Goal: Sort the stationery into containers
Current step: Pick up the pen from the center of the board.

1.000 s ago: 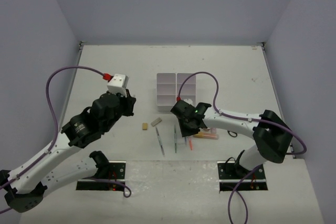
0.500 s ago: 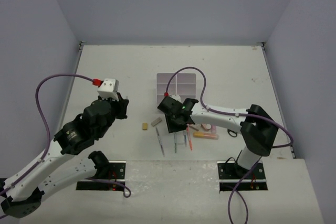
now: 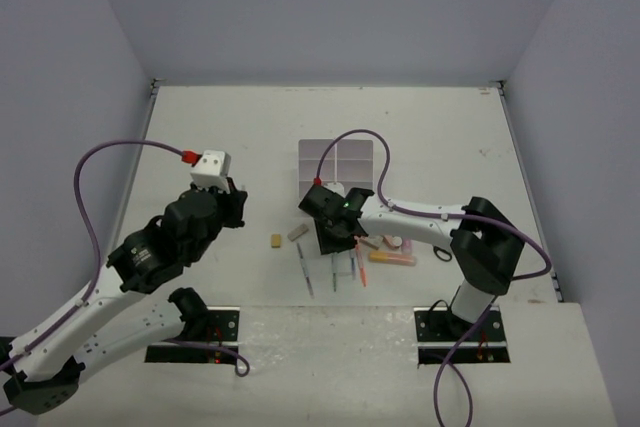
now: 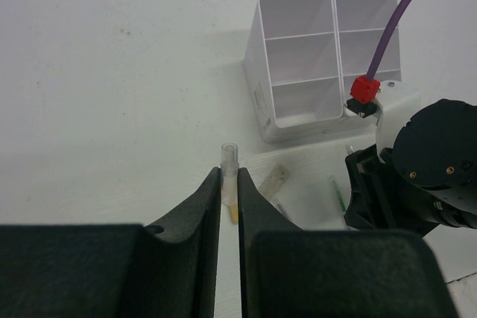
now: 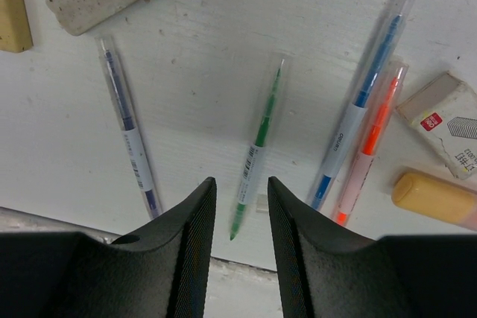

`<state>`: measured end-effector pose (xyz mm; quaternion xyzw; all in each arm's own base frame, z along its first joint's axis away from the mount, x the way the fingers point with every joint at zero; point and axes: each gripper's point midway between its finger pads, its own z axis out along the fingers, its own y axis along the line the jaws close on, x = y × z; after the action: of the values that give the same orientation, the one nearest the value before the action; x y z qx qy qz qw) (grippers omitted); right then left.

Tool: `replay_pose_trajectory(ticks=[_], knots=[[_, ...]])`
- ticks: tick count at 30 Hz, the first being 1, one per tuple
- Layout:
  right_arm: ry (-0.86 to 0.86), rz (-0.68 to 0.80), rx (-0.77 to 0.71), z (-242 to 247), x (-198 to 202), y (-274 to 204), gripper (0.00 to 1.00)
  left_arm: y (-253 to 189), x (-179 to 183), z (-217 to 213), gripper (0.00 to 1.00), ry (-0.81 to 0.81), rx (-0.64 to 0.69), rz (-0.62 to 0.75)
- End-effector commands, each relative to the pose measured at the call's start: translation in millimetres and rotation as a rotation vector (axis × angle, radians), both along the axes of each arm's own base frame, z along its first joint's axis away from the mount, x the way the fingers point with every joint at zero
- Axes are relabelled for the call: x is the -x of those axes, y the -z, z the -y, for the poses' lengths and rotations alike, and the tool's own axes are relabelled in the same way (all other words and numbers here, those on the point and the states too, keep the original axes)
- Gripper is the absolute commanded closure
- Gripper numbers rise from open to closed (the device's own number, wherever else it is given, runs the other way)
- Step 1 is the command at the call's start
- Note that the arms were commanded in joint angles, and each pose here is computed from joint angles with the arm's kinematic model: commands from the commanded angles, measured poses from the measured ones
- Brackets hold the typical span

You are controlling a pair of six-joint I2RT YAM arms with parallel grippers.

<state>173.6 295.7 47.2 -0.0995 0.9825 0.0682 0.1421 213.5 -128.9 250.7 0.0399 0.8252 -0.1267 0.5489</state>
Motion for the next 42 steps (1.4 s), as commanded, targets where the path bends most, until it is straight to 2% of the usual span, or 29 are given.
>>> replay_pose_trajectory(ticks=[1,3,6,10,13,18,25,30,34,38,42], knots=[[0.023,0.046,-0.073,-14,-8,-17,0.61,-2,-2,-3,1.00,-0.013,0.011,0.020],[-0.040,0.089,-0.095,-16,-12,-29,0.57,-4,-1,-4,1.00,-0.019,0.017,0.027],[-0.182,0.148,-0.053,-7,-18,-44,0.51,-6,-1,-8,1.00,-0.031,0.020,0.039],[-0.508,0.176,0.012,7,-11,-63,0.44,-12,-1,-13,1.00,-0.051,0.035,0.059],[-0.701,0.304,0.076,21,-22,-85,0.42,-20,1,-21,1.00,-0.084,0.058,0.083],[-1.056,0.464,0.135,34,-26,-84,0.42,-28,3,-29,1.00,-0.108,0.093,0.116],[-1.507,0.629,0.102,15,-17,-76,0.45,-28,3,-30,1.00,-0.112,0.087,0.114],[-1.740,0.649,0.180,14,-22,-54,0.47,-29,3,-34,1.00,-0.127,0.086,0.122],[-1.872,0.692,0.145,0,-22,-55,0.48,-29,1,-35,1.00,-0.133,0.081,0.121],[-2.068,0.697,0.205,0,-23,-37,0.49,-29,1,-36,1.00,-0.140,0.080,0.123],[-2.177,0.686,0.254,2,-26,-27,0.51,-30,0,-38,1.00,-0.143,0.080,0.127]])
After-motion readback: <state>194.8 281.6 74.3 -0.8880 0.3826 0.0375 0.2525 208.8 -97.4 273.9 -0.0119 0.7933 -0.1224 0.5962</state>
